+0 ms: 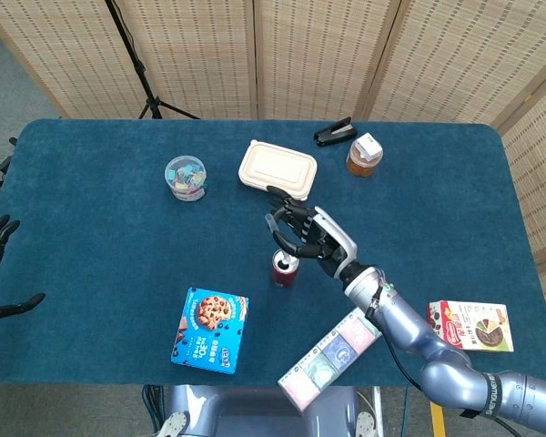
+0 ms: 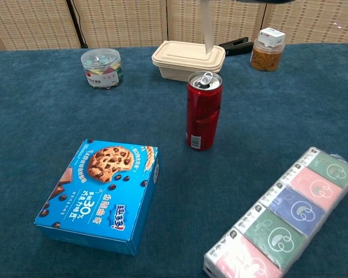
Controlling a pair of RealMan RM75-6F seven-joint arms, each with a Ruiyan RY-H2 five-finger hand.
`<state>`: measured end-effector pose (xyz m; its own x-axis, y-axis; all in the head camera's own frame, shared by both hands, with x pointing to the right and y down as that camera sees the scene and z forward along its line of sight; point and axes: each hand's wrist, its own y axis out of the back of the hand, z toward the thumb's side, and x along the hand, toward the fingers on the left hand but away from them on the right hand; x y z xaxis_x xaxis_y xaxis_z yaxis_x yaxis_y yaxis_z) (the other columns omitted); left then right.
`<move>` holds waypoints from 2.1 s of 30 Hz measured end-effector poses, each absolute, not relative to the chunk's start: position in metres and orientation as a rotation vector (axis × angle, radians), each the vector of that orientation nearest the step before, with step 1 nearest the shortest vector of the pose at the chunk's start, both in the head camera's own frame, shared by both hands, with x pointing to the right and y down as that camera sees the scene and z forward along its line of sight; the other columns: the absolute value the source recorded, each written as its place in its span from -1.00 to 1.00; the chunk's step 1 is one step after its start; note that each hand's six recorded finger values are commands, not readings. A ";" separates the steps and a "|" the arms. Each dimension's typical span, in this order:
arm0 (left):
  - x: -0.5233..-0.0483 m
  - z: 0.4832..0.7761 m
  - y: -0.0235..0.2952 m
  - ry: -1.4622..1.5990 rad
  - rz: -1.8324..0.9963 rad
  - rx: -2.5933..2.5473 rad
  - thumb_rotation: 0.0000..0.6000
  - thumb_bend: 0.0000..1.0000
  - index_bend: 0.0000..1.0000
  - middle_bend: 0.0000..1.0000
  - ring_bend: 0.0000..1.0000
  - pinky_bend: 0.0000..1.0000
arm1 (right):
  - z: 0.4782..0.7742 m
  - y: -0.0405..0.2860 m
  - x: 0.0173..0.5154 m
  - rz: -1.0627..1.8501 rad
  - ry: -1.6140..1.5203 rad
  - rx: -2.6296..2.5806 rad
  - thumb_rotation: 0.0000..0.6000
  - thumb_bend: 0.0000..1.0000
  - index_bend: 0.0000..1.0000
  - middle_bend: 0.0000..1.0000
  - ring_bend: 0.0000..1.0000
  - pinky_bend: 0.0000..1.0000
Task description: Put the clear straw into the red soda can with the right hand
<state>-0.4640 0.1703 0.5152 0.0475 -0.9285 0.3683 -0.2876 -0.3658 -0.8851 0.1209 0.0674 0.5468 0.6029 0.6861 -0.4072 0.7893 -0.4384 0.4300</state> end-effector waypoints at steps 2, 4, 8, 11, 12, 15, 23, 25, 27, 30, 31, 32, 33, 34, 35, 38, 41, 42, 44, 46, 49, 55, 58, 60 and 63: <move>-0.464 0.515 0.171 1.229 -1.340 -1.717 1.00 -0.83 -1.00 -1.00 -1.00 -1.00 | 0.552 0.068 0.121 -0.237 1.168 2.236 1.00 0.21 0.19 -1.00 -1.00 -1.00; -0.464 0.515 0.171 1.229 -1.340 -1.718 1.00 -0.83 -1.00 -1.00 -1.00 -1.00 | 0.557 0.068 0.121 -0.245 1.174 2.231 1.00 0.21 0.19 -1.00 -1.00 -1.00; -0.464 0.515 0.171 1.232 -1.341 -1.714 1.00 -0.83 -1.00 -1.00 -1.00 -1.00 | 0.564 0.070 0.121 -0.250 1.178 2.212 1.00 0.21 0.19 -1.00 -1.00 -1.00; -0.464 0.515 0.170 1.233 -1.342 -1.707 1.00 -0.83 -1.00 -1.00 -1.00 -1.00 | 0.564 0.071 0.120 -0.252 1.174 2.216 1.00 0.21 0.19 -1.00 -1.00 -1.00; -0.464 0.515 0.171 1.233 -1.342 -1.709 1.00 -0.83 -1.00 -1.00 -1.00 -1.00 | 0.564 0.071 0.120 -0.252 1.174 2.215 1.00 0.21 0.19 -1.00 -1.00 -1.00; -0.463 0.516 0.171 1.227 -1.345 -1.710 1.00 -0.83 -1.00 -1.00 -1.00 -1.00 | 0.567 0.072 0.119 -0.257 1.171 2.210 1.00 0.21 0.19 -1.00 -1.00 -1.00; -0.464 0.516 0.171 1.232 -1.348 -1.711 1.00 -0.83 -1.00 -1.00 -1.00 -1.00 | 0.574 0.075 0.116 -0.260 1.168 2.199 1.00 0.21 0.19 -1.00 -1.00 -1.00; -0.464 0.516 0.171 1.228 -1.350 -1.711 1.00 -0.83 -1.00 -1.00 -1.00 -1.00 | 0.574 0.076 0.115 -0.259 1.168 2.200 1.00 0.21 0.19 -1.00 -1.00 -1.00; -0.463 0.517 0.171 1.226 -1.350 -1.713 1.00 -0.83 -1.00 -1.00 -1.00 -1.00 | 0.575 0.077 0.113 -0.261 1.167 2.204 1.00 0.21 0.19 -1.00 -1.00 -1.00; -0.463 0.516 0.171 1.227 -1.350 -1.711 1.00 -0.83 -1.00 -1.00 -1.00 -1.00 | 0.577 0.077 0.112 -0.260 1.167 2.198 1.00 0.21 0.19 -1.00 -1.00 -1.00; -0.463 0.517 0.171 1.228 -1.350 -1.711 1.00 -0.83 -1.00 -1.00 -1.00 -1.00 | 0.577 0.077 0.112 -0.260 1.167 2.197 1.00 0.21 0.19 -1.00 -1.00 -1.00; -0.463 0.517 0.171 1.228 -1.351 -1.711 1.00 -0.83 -1.00 -1.00 -1.00 -1.00 | 0.578 0.078 0.111 -0.259 1.167 2.195 1.00 0.21 0.19 -1.00 -1.00 -1.00; -0.463 0.517 0.170 1.229 -1.352 -1.709 1.00 -0.83 -1.00 -1.00 -1.00 -1.00 | 0.578 0.078 0.111 -0.258 1.167 2.191 1.00 0.21 0.19 -1.00 -1.00 -1.00; -0.463 0.517 0.170 1.228 -1.353 -1.707 1.00 -0.83 -1.00 -1.00 -1.00 -1.00 | 0.579 0.078 0.110 -0.257 1.166 2.189 1.00 0.21 0.19 -1.00 -1.00 -1.00; -0.463 0.517 0.170 1.227 -1.354 -1.706 1.00 -0.83 -1.00 -1.00 -1.00 -1.00 | 0.580 0.079 0.109 -0.256 1.164 2.187 1.00 0.22 0.19 -1.00 -1.00 -1.00; -0.462 0.517 0.171 1.227 -1.354 -1.707 1.00 -0.83 -1.00 -1.00 -1.00 -1.00 | 0.582 0.079 0.107 -0.257 1.162 2.184 1.00 0.22 0.19 -1.00 -1.00 -1.00; -0.463 0.517 0.171 1.228 -1.353 -1.706 1.00 -0.83 -1.00 -1.00 -1.00 -1.00 | 0.583 0.080 0.106 -0.259 1.163 2.181 1.00 0.21 0.19 -1.00 -1.00 -1.00; -0.463 0.517 0.171 1.229 -1.353 -1.706 1.00 -0.83 -1.00 -1.00 -1.00 -1.00 | 0.584 0.080 0.106 -0.259 1.163 2.180 1.00 0.21 0.19 -1.00 -1.00 -1.00; -0.463 0.517 0.171 1.229 -1.353 -1.707 1.00 -0.83 -1.00 -1.00 -1.00 -1.00 | 0.585 0.081 0.106 -0.262 1.162 2.178 1.00 0.21 0.19 -1.00 -1.00 -1.00; -0.463 0.517 0.170 1.230 -1.353 -1.707 1.00 -0.83 -1.00 -1.00 -1.00 -1.00 | 0.587 0.081 0.106 -0.267 1.160 2.177 1.00 0.21 0.20 -1.00 -1.00 -1.00; -0.463 0.517 0.170 1.232 -1.353 -1.708 1.00 -0.83 -1.00 -1.00 -1.00 -1.00 | 0.590 0.081 0.105 -0.274 1.161 2.175 1.00 0.22 0.20 -1.00 -1.00 -1.00; -0.463 0.517 0.170 1.231 -1.351 -1.709 1.00 -0.83 -1.00 -1.00 -1.00 -1.00 | 0.592 0.081 0.106 -0.279 1.164 2.172 1.00 0.22 0.20 -1.00 -1.00 -1.00; -0.463 0.516 0.171 1.232 -1.351 -1.709 1.00 -0.82 -1.00 -1.00 -1.00 -1.00 | 0.594 0.081 0.107 -0.283 1.168 2.168 1.00 0.22 0.20 -1.00 -1.00 -1.00; -0.463 0.516 0.171 1.233 -1.351 -1.710 1.00 -0.83 -1.00 -1.00 -1.00 -1.00 | 0.595 0.081 0.108 -0.284 1.169 2.165 1.00 0.22 0.21 -1.00 -1.00 -1.00; -0.463 0.516 0.171 1.233 -1.350 -1.710 1.00 -0.83 -1.00 -1.00 -1.00 -1.00 | 0.596 0.081 0.108 -0.287 1.170 2.165 1.00 0.22 0.21 -1.00 -1.00 -1.00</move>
